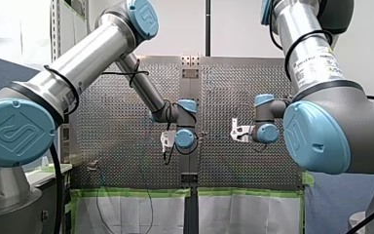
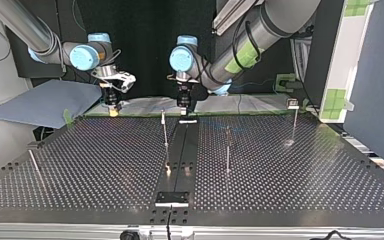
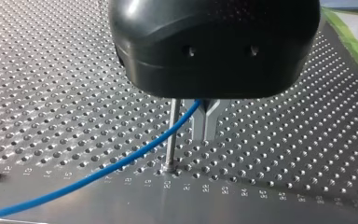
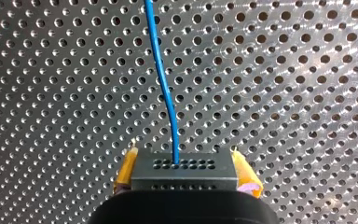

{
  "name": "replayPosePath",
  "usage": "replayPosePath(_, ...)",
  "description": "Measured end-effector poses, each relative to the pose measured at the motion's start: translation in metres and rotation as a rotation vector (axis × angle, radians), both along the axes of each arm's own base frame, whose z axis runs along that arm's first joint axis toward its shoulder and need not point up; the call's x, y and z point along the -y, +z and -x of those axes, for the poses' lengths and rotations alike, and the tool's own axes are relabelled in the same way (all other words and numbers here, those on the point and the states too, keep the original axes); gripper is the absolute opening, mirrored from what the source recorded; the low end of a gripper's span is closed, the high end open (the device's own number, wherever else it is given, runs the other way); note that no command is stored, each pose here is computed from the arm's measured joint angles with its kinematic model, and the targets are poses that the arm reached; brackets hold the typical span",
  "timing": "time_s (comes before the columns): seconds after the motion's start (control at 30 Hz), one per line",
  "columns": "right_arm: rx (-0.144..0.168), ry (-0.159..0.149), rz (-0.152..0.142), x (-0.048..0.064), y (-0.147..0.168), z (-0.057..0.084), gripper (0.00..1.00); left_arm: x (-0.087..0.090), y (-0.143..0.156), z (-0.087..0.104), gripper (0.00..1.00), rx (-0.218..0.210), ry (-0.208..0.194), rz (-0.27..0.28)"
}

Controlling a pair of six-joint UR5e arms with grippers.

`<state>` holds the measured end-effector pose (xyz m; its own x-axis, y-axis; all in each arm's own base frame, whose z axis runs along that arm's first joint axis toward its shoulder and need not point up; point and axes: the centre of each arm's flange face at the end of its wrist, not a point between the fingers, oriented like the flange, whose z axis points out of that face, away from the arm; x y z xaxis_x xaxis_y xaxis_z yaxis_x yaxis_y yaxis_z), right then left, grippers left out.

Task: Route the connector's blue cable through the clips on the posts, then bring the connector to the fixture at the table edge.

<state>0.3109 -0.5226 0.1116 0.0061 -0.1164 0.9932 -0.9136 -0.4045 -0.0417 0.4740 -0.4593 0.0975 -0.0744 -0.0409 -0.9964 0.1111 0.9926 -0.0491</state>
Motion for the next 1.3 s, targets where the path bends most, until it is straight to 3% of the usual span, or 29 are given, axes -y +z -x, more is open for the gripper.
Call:
replayPosePath(0.83,-0.019,-0.006,0.000,0.008,0.004,0.001,0.00,0.000,0.009,-0.046,0.00,-0.006,-0.002,0.036)
replayPosePath(1.3,-0.020,-0.056,0.010,0.021,0.011,0.010,0.00,-0.006,0.014,-0.058,0.00,-0.012,0.002,0.036)
